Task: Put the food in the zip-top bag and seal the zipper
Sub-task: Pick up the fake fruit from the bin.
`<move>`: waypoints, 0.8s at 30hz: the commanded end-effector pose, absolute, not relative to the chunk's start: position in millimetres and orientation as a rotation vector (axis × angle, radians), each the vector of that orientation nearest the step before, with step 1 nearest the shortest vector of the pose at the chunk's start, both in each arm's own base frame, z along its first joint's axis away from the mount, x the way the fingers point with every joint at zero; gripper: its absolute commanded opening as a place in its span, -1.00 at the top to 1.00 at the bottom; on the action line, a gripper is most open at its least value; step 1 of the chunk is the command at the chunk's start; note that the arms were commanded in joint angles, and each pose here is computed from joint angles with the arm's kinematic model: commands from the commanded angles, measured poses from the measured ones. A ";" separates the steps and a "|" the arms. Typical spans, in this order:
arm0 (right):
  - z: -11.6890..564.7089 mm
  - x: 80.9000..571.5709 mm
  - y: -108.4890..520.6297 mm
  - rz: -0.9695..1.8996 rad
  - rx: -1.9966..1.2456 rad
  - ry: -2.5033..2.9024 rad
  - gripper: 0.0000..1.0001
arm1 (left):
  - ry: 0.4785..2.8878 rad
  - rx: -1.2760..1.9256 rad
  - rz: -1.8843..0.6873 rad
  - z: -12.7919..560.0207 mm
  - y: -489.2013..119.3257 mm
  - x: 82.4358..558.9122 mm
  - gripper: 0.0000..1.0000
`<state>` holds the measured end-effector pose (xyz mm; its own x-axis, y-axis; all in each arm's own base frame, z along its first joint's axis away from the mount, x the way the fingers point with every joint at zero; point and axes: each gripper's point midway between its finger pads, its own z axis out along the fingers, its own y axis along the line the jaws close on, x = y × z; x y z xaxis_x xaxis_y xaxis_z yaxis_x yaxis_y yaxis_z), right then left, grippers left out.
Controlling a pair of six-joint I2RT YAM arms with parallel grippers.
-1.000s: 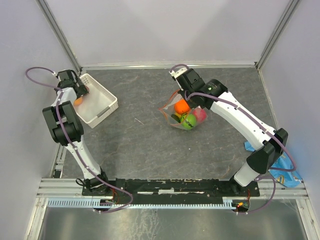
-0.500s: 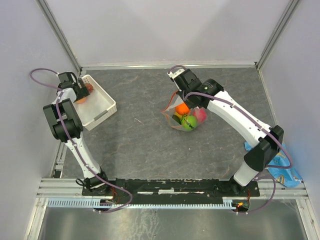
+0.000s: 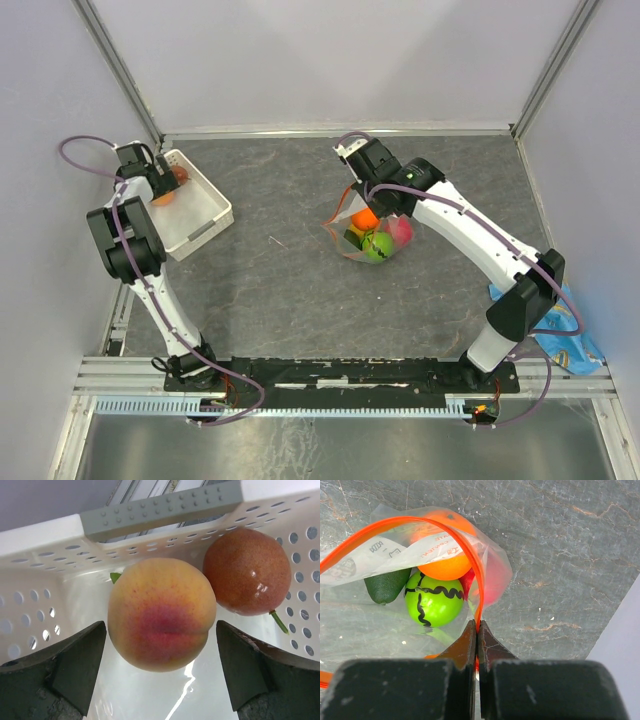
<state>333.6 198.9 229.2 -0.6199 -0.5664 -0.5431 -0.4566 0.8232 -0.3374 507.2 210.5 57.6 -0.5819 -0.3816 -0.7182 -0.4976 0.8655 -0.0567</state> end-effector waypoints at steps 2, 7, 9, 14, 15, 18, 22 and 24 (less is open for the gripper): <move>235.9 342.7 204.4 -0.203 -0.728 2.312 0.97 | 2.166 -0.652 0.202 63.4 222.2 526.7 -0.93; 234.5 344.0 204.5 -0.211 -0.730 2.317 0.97 | 2.179 -0.666 0.174 51.0 219.9 530.5 -0.82; 233.9 343.9 205.0 -0.212 -0.734 2.317 0.97 | 2.176 -0.657 0.159 52.5 217.5 531.8 -0.68; 233.5 344.7 205.3 -0.206 -0.734 2.318 0.97 | 2.143 -0.625 0.140 68.2 212.7 531.8 -0.35; 233.7 344.4 206.1 -0.205 -0.736 2.317 0.97 | 2.132 -0.617 0.132 73.3 211.1 532.1 -0.31; 234.0 343.8 205.9 -0.204 -0.737 2.317 0.97 | 2.112 -0.610 0.114 84.7 207.2 529.8 -0.23; 236.0 342.9 206.4 -0.191 -0.736 2.312 0.97 | 2.088 -0.617 0.089 97.1 199.9 524.2 -0.16; 236.8 342.7 206.4 -0.186 -0.737 2.309 0.97 | 2.076 -0.623 0.080 102.1 196.6 520.1 -0.14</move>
